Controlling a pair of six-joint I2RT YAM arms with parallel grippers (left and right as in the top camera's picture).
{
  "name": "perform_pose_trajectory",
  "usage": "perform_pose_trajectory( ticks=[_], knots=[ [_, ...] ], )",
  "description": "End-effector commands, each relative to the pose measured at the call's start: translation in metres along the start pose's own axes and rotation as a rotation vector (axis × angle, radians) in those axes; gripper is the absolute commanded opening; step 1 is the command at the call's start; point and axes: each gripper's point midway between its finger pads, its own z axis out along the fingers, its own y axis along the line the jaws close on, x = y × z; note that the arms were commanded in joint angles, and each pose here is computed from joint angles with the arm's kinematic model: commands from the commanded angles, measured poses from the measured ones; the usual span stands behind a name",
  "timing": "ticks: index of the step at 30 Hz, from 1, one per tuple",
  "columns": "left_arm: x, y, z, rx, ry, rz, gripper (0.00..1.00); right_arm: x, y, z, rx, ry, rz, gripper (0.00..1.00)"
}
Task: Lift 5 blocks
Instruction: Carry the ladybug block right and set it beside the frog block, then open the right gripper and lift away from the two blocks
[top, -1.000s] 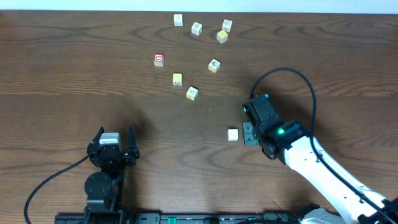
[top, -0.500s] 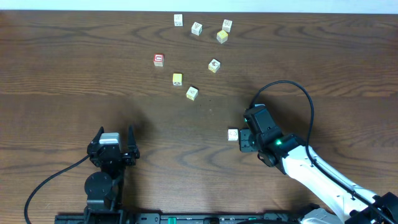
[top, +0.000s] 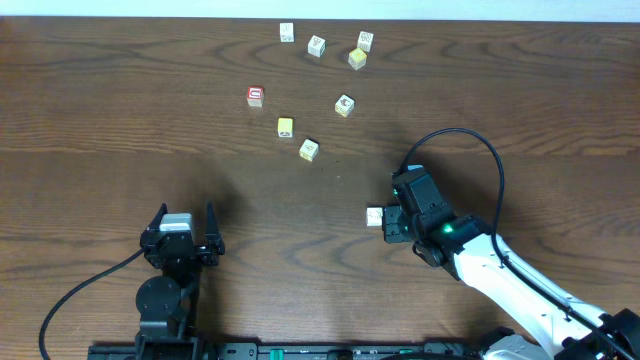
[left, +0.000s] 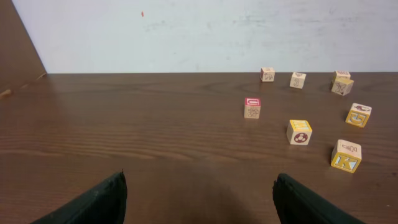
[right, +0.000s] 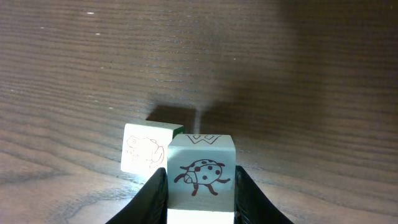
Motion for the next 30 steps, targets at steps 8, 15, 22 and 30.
perform_pose_trajectory(
  ticks=[8,15,22,30],
  knots=[
    [0.018,0.001,0.001,-0.007,0.057,-0.002,0.75,0.008,0.002,0.018,0.002,0.041,-0.02,0.22],
    [0.018,0.001,0.001,-0.007,0.057,-0.003,0.75,0.007,0.006,0.022,-0.019,0.04,-0.016,0.23],
    [0.018,0.001,0.001,-0.007,0.057,-0.003,0.75,0.006,0.008,0.022,-0.027,0.038,-0.016,0.33],
    [0.018,0.001,0.001,-0.007,0.057,-0.003,0.75,0.007,0.007,0.022,-0.025,0.043,-0.016,0.34]
  ],
)
